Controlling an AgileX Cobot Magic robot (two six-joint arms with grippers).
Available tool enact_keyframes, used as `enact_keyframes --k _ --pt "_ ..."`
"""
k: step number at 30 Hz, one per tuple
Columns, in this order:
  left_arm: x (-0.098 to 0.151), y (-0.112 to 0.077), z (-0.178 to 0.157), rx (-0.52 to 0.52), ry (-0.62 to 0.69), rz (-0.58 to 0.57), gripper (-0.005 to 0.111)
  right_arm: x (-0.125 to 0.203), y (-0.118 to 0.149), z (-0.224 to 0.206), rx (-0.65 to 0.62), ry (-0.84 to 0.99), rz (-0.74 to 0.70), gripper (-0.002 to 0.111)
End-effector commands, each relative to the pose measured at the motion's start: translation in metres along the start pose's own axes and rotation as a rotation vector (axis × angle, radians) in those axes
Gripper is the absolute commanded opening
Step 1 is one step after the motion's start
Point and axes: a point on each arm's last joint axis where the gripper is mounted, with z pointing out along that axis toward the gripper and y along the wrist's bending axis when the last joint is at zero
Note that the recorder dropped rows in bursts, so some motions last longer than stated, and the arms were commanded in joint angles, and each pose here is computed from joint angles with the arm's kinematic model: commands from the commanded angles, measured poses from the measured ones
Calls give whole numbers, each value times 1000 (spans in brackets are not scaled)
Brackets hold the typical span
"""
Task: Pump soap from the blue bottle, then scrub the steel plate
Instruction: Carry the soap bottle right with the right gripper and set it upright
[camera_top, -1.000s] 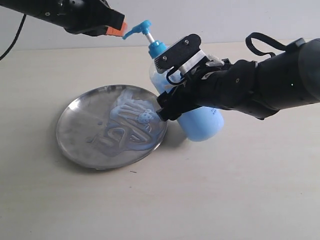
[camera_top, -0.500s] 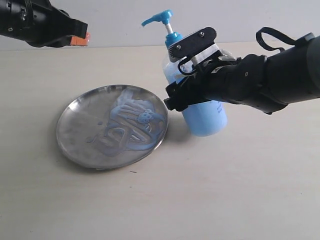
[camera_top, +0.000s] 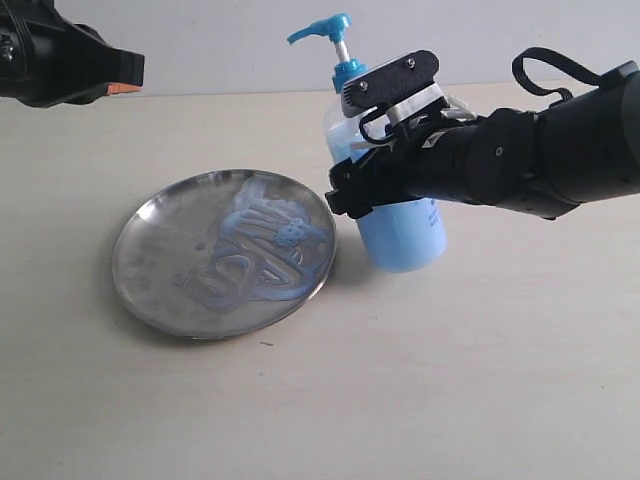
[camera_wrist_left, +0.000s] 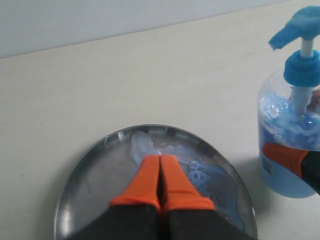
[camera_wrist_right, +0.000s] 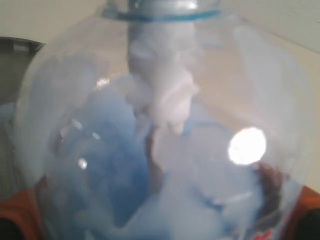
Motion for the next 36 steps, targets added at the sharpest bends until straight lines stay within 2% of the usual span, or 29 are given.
enact_keyframes --k 1,4,10,14,29,33,36 --pt "6 2 -7 -28 -27 -25 0 -23 -8 -11 56 -144 9 0" --pt "8 1 -8 -26 -22 -25 0 -28 -13 -15 69 -166 14 0" --pt "11 -2 -8 5 13 -26 0 -34 -40 -24 115 -194 129 0" --pt "12 -2 -8 11 16 -32 0 -32 -49 -24 98 -181 151 0" --pt "15 -6 -9 54 54 -38 0 -30 -43 -12 29 -246 201 0" --pt "15 -5 -15 20 12 -35 0 -32 -40 -12 -10 -261 200 0" --pt "21 -4 -18 -2 9 -24 0 -30 -50 -12 11 -257 217 0"
